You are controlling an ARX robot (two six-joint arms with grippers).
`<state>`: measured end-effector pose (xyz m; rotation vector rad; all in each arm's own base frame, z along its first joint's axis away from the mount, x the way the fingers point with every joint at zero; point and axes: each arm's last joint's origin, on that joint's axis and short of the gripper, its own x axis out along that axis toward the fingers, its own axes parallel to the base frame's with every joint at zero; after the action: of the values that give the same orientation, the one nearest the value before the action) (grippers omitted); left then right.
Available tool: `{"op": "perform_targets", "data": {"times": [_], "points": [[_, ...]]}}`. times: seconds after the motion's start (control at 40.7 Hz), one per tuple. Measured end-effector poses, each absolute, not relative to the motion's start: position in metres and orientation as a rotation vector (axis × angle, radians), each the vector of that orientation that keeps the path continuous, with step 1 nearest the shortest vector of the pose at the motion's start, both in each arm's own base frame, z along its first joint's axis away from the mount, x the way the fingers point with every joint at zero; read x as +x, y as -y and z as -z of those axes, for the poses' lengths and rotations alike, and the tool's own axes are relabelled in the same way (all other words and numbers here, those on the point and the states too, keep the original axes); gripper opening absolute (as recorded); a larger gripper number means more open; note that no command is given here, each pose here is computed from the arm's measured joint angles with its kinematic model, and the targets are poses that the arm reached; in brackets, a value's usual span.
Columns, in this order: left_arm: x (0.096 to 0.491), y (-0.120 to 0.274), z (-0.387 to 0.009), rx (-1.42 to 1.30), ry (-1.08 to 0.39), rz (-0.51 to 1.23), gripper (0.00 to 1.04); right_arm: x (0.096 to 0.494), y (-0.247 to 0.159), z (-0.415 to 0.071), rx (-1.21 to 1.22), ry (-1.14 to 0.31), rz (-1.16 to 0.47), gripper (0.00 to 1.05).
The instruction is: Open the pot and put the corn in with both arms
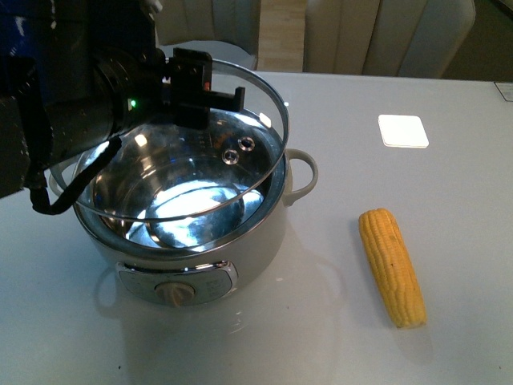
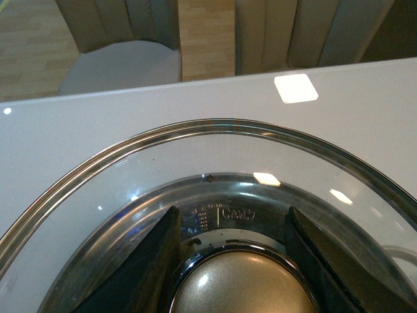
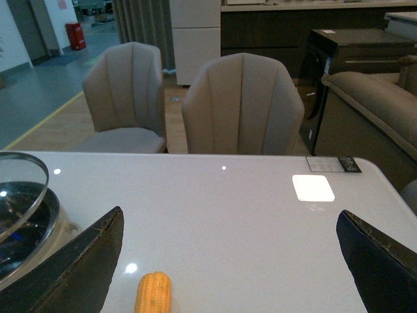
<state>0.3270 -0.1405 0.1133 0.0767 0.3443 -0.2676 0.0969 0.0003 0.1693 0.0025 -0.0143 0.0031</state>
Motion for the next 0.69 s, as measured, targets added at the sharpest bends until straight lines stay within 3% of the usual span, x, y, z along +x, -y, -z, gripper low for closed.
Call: {"op": "perform_targets", "data": {"times": [0.344,0.688], "points": [[0.321,0.105,-0.141,0.042,-0.268,0.179,0.42,0.097,0.0,-0.169,0.003,0.014,-0.003,0.96],[0.314,-0.001,-0.132,0.018,-0.249,-0.085,0.42,0.097,0.0,-0.169,0.003,0.014,-0.003,0.96]]}}
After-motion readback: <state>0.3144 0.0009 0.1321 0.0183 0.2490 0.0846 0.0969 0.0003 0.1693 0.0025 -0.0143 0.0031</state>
